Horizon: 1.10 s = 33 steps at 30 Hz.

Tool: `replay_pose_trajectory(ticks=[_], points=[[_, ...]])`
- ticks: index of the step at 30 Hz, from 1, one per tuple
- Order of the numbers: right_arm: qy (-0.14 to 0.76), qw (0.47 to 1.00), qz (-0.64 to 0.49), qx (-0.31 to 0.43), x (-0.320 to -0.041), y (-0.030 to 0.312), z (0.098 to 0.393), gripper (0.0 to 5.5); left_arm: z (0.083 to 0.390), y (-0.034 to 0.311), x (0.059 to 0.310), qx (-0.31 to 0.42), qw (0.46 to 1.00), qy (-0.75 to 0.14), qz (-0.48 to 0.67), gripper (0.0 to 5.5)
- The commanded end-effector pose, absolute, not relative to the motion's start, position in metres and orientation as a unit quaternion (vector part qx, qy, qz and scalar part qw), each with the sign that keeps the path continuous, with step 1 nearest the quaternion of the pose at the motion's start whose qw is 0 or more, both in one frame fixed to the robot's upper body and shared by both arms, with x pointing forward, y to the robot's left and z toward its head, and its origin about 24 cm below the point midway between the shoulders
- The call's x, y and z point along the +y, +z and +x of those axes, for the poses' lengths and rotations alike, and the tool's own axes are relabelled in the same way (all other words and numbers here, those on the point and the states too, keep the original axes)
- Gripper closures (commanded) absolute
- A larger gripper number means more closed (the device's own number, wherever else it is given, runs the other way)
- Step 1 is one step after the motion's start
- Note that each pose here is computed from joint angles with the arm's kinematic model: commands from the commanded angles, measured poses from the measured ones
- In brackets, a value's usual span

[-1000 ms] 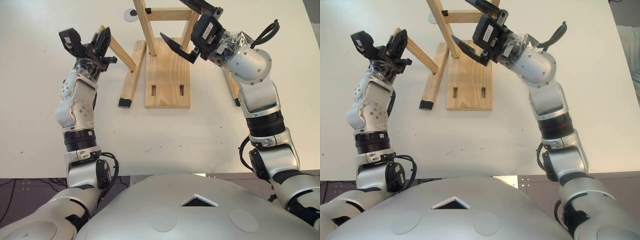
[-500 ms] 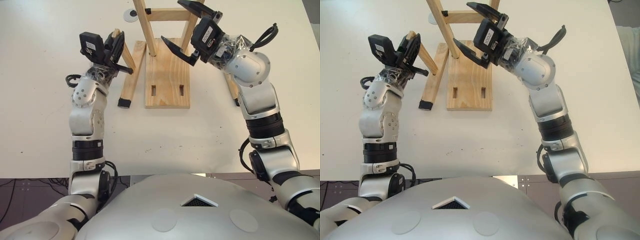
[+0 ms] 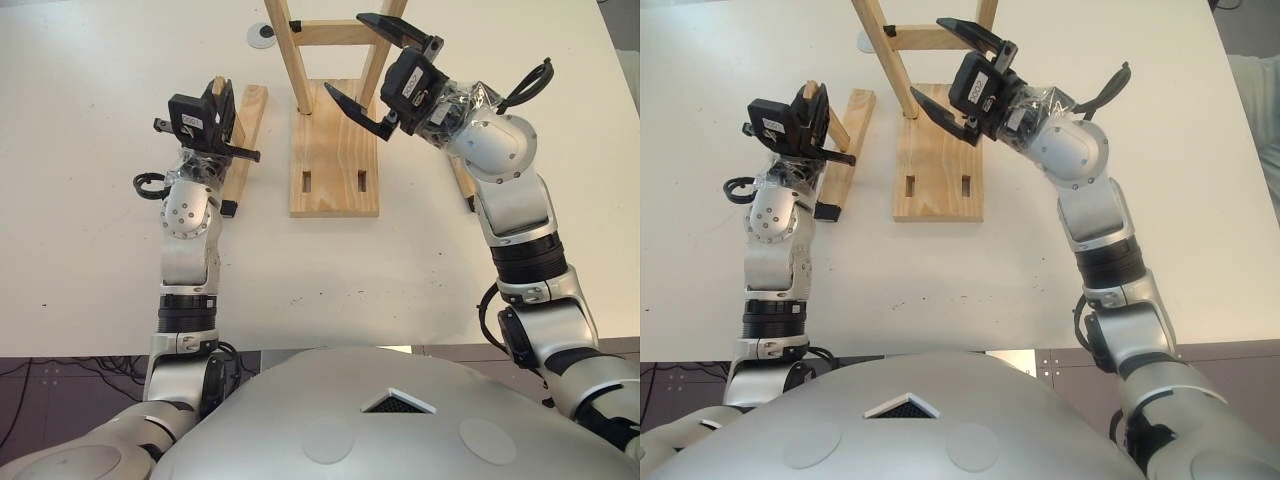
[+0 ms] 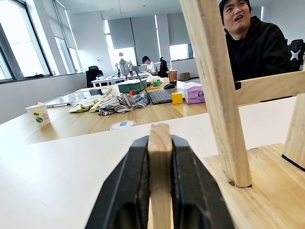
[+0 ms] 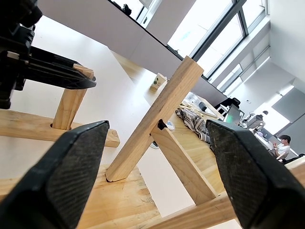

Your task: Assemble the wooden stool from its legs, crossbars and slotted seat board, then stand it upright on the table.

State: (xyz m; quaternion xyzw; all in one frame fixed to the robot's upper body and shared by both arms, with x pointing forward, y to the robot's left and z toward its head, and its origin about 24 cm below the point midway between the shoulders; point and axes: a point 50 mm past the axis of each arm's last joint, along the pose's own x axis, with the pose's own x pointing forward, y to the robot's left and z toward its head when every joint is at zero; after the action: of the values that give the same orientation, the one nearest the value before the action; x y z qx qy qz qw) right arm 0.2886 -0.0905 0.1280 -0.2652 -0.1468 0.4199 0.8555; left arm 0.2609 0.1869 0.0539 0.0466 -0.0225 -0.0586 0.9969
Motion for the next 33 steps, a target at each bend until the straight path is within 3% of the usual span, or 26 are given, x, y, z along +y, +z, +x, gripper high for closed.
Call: replay_pose_trajectory(ticks=[1, 15, 28, 33], points=[[0.421, 0.853, -0.266, -0.153, -0.088, 0.129, 0.287, 1.74, 0.236, 0.0, 0.208, 0.109, 0.994, -0.015, 0.02, 5.13], [0.4, 0.868, -0.256, -0.146, -0.094, 0.129, 0.292, 1.74, 0.23, -0.003, 0.216, 0.116, 0.993, -0.019, 0.015, 5.13], [0.399, 0.868, -0.256, -0.148, -0.094, 0.129, 0.293, 1.74, 0.24, 0.022, 0.224, 0.084, 0.996, -0.015, 0.021, 3.16], [0.392, 0.871, -0.257, -0.148, -0.096, 0.129, 0.292, 1.74, 0.245, 0.045, 0.233, 0.116, 0.991, -0.029, 0.051, 3.16]])
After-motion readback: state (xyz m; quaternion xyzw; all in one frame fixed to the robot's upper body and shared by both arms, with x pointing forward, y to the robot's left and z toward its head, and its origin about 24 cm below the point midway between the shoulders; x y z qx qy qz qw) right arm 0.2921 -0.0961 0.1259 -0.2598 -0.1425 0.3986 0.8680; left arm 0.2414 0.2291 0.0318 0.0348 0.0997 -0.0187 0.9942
